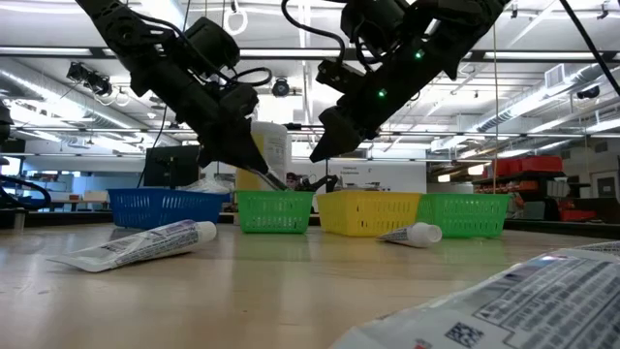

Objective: Pick & Place Travel size toiletries
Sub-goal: Put the nailcutter into the left green bin, then put the toothpaste into the yellow bin

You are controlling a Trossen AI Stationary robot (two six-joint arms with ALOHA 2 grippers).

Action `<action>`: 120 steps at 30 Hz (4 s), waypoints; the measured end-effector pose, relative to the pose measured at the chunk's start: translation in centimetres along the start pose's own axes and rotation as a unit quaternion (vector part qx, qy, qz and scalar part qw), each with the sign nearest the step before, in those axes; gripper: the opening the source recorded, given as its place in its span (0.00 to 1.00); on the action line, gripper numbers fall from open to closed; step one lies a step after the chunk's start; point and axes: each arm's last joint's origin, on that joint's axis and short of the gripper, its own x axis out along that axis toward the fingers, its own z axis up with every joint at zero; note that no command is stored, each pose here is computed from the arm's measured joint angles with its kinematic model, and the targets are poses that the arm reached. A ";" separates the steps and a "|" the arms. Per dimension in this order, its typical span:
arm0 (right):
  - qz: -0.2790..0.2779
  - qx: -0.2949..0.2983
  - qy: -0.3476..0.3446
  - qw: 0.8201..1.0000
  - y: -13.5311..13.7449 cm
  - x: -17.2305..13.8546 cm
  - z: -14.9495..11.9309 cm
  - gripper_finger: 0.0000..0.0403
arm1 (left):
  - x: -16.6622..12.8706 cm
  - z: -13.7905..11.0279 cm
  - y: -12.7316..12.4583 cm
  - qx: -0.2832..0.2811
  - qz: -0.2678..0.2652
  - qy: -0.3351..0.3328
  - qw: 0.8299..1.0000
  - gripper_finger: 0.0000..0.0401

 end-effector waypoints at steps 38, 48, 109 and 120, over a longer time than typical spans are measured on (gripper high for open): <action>0.173 0.229 0.107 0.952 0.8 -6.1 0.2 0.57 | -2.4 2.6 0.2 0.064 0.034 -0.112 0.991 0.39; 0.177 0.319 0.318 0.875 4.3 -8.3 -3.2 0.57 | -4.9 2.7 0.8 0.095 0.109 -0.103 0.984 0.38; 0.153 0.234 0.151 0.948 2.0 -8.1 -0.6 0.28 | -4.4 2.5 0.9 0.092 0.120 -0.097 0.984 0.38; 0.151 0.054 0.146 0.976 -5.4 -2.2 -2.0 0.28 | -4.4 2.6 0.9 0.091 0.119 -0.100 0.984 0.38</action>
